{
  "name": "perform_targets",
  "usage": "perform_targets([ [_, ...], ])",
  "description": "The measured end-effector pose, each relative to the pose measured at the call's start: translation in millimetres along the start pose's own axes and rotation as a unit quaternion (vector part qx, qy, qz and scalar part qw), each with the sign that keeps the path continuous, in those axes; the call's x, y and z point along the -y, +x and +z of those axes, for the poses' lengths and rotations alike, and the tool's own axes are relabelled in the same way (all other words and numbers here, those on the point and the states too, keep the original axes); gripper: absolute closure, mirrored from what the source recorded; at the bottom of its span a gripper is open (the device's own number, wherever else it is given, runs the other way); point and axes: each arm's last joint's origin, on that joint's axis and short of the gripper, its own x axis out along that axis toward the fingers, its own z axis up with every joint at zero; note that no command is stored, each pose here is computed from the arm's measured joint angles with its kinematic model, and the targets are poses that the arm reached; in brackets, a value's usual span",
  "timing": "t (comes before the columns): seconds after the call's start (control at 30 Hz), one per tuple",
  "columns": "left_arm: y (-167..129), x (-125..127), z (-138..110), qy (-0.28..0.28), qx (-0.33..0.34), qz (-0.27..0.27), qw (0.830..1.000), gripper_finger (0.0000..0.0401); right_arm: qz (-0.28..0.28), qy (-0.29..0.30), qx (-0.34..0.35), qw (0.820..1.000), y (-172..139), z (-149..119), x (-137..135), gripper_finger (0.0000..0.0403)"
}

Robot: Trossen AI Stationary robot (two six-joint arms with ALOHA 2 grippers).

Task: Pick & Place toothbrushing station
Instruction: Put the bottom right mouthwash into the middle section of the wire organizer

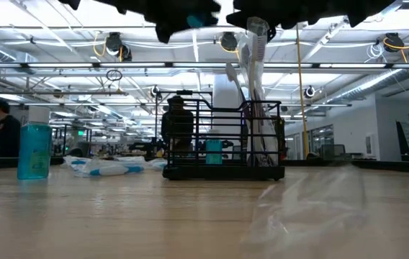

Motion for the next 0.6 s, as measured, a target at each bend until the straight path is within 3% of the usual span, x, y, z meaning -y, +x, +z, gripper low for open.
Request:
perform_targets([
  [0.1, -7.0, 3.9, 11.1, -0.012, 0.03, -0.087, 0.996, 0.0282, 0.032, -0.03, 0.024, 0.999, 6.6, -2.4, -4.8, 0.0199],
  [0.27, -11.6, 10.9, 17.4, -0.013, 0.052, -0.221, 0.974, 0.0284, 0.073, -0.07, 0.128, 0.987, 18.6, 5.1, -8.3, 0.0187],
  [0.47, -10.0, 11.5, 14.2, -0.021, 0.039, -0.23, 0.972, 0.0278, 0.071, -0.089, 0.192, 0.975, 27.6, 5.5, -7.4, 0.019],
  [0.6, -9.1, 8.4, 13.8, -0.024, 0.037, -0.217, 0.975, 0.0283, 0.104, -0.077, 0.219, 0.967, 31.4, 4.2, -9.0, 0.0192],
])
